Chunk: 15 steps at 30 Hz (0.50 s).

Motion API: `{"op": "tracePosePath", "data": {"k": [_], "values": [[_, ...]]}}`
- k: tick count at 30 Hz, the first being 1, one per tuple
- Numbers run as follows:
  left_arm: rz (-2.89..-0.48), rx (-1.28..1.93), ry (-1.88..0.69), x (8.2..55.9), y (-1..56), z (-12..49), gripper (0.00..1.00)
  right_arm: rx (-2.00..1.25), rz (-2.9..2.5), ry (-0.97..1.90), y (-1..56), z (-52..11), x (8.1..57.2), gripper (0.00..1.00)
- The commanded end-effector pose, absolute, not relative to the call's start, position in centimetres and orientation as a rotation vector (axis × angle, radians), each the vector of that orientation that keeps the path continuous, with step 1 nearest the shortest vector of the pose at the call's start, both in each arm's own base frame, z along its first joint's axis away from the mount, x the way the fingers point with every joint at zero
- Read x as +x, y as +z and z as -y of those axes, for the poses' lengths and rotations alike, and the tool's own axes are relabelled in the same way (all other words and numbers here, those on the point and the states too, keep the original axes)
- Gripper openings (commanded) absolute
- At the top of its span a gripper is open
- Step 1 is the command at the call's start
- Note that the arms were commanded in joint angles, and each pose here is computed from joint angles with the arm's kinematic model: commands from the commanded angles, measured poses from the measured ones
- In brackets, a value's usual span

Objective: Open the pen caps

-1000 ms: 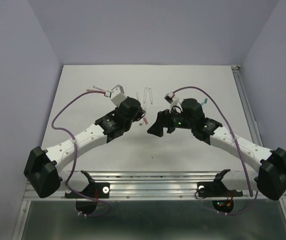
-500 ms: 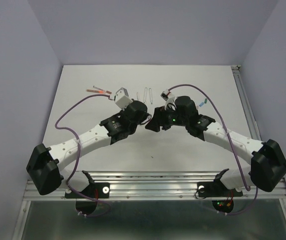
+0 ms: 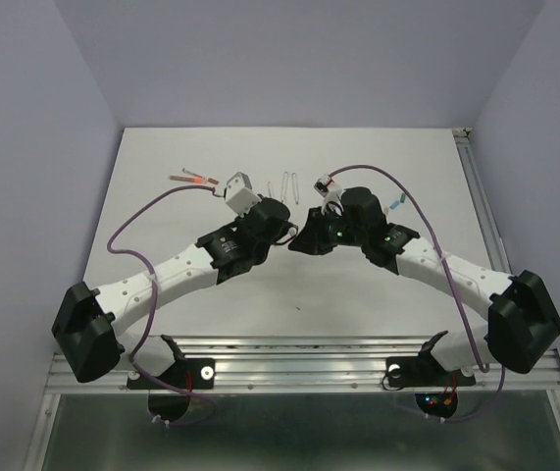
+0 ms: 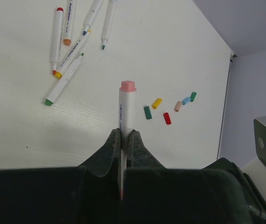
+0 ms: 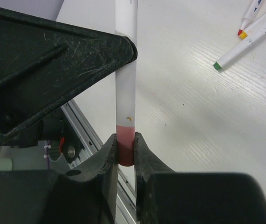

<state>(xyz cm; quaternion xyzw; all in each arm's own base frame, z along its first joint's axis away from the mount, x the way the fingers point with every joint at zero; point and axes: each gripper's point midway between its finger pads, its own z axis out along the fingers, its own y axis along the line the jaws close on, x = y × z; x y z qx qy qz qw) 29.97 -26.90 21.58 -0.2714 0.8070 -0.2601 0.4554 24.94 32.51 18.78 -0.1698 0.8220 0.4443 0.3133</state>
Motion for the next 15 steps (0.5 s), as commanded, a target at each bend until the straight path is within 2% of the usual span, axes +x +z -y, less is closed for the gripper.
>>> {"op": "tracePosePath", "data": {"k": [1,7,10,15], "values": [[-1.83,-0.722,-0.626,32.0,25.5,25.9,0.0,-0.535,-2.109,1.282,21.8,-33.4,23.0,0.01],[-1.731,-0.793,-0.485,36.8,25.7,22.2,0.0,-0.564,-2.161,1.423,20.0,-31.9,18.0,0.01],[-1.706,-0.85,-0.416,39.9,25.3,20.3,0.0,-0.54,-2.128,1.475,20.3,-31.6,17.1,0.01],[-1.709,-0.846,-0.39,42.2,25.6,19.8,0.0,-0.516,-2.142,1.474,19.6,-30.9,16.4,0.01]]}}
